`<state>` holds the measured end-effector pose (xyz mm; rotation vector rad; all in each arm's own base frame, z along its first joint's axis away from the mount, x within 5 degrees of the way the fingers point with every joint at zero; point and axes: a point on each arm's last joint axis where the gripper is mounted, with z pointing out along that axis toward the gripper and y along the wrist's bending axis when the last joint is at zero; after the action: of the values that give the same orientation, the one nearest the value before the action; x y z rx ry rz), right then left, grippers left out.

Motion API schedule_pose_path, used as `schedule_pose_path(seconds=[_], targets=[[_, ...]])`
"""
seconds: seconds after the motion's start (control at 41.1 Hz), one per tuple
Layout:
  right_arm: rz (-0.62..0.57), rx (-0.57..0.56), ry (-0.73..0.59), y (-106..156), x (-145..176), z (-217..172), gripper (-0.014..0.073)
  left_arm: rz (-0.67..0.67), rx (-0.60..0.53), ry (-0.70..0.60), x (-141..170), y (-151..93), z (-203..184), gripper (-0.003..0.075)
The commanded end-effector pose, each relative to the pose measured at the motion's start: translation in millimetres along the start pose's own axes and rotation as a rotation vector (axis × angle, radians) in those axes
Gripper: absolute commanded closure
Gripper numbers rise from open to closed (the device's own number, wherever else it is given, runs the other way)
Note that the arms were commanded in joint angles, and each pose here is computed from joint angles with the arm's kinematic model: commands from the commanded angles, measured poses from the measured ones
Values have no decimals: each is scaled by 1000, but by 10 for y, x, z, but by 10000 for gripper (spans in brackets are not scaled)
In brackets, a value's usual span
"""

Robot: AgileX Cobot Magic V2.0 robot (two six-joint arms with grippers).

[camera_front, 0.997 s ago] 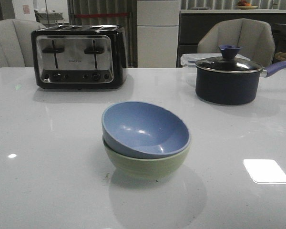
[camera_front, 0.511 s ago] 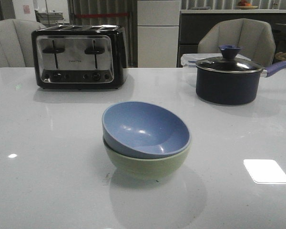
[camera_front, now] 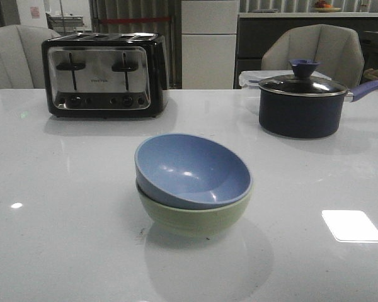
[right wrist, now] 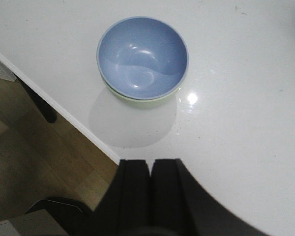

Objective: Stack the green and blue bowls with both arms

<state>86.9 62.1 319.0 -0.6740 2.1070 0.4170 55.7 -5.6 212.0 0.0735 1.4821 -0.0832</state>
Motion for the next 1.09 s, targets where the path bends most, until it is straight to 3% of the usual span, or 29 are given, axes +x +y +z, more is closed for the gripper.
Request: schedule_pose_path(seconds=[0.0, 0.122, 0.341, 0.462, 0.657, 0.851, 1.07], targets=[[-12, 15, -103, -4, -122, -74, 568, -6, 5, -111, -86, -2, -21, 627], [2, 127, -150, -112, -48, -113, 568, -6, 5, -111, -86, -2, -21, 627], [96, 445, -412, -314, 319, -218, 568, -6, 5, -111, -86, -2, -21, 627], [111, 566, -516, -346, 597, -184, 568, -6, 5, -111, -86, -2, -21, 627], [90, 630, -639, -337, 987, -43, 568, -6, 5, -111, -86, -2, -21, 627], [84, 651, -682, -355, 1266, 124, 568, -6, 5, -111, -86, -2, -21, 627], [86, 648, -674, -353, 1273, 129, 568, -6, 5, -111, -86, -2, -21, 627]])
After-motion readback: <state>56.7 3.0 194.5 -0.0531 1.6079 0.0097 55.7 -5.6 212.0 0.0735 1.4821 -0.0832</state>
